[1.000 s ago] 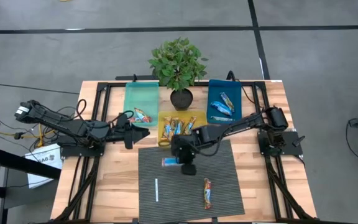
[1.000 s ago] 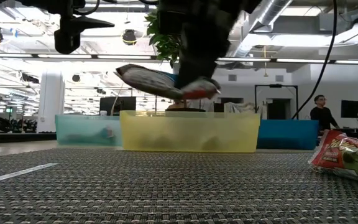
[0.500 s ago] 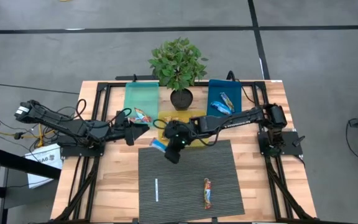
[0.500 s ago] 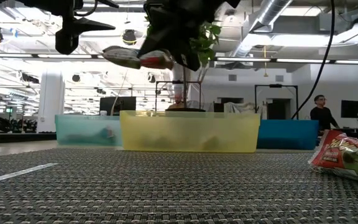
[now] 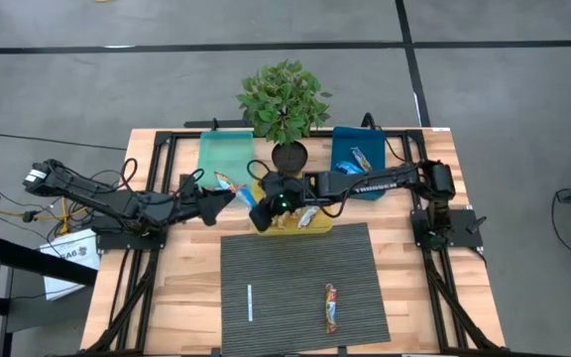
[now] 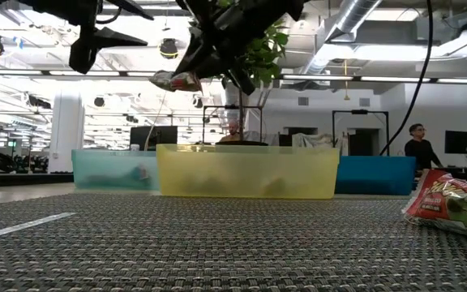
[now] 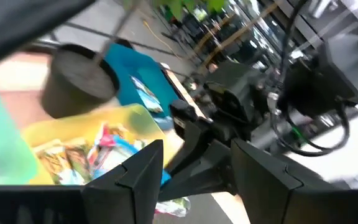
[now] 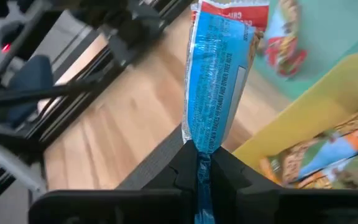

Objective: Pick and place Granola Bars by type
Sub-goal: Put the red granola bar into the green bin

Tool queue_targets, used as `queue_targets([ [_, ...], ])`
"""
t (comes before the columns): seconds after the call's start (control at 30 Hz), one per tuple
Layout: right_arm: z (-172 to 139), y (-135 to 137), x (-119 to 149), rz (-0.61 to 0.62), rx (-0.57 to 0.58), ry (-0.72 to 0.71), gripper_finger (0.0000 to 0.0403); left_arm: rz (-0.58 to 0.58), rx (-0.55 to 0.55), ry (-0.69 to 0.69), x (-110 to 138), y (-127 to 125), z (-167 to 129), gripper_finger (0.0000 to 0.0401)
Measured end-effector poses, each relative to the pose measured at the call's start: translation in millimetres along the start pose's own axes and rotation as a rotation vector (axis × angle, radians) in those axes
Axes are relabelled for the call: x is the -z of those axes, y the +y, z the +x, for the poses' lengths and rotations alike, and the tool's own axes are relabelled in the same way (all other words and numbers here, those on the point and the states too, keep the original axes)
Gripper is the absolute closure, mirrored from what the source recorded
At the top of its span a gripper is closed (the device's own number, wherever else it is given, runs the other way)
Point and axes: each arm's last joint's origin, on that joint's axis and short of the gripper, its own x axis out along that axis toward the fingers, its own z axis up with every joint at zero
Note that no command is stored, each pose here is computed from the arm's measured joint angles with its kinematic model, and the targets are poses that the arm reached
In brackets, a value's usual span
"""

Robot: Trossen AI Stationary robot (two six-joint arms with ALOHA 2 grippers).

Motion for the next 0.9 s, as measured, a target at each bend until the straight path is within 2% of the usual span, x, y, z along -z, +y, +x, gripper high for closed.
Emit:
queue_targets([
  [0.13,0.0,-4.5,-5.6,0.027,0.033,-0.048,0.039,-0.012,-0.079,-0.057,0.1,4.9,-0.2,0.022],
  [0.3,-0.8,-1.2,-16.0,0.029,-0.006,-0.152,0.039,-0.045,-0.125,-0.072,1.5,8.9,-0.4,0.022],
  [0.43,-2.3,3.5,-22.9,0.031,-0.061,-0.218,0.039,-0.051,-0.125,-0.08,1.2,8.7,-0.4,0.022],
  [0.9,-5.3,10.1,-31.4,0.003,-0.14,-0.302,0.039,-0.121,-0.113,-0.092,0.2,7.4,-0.3,0.022],
])
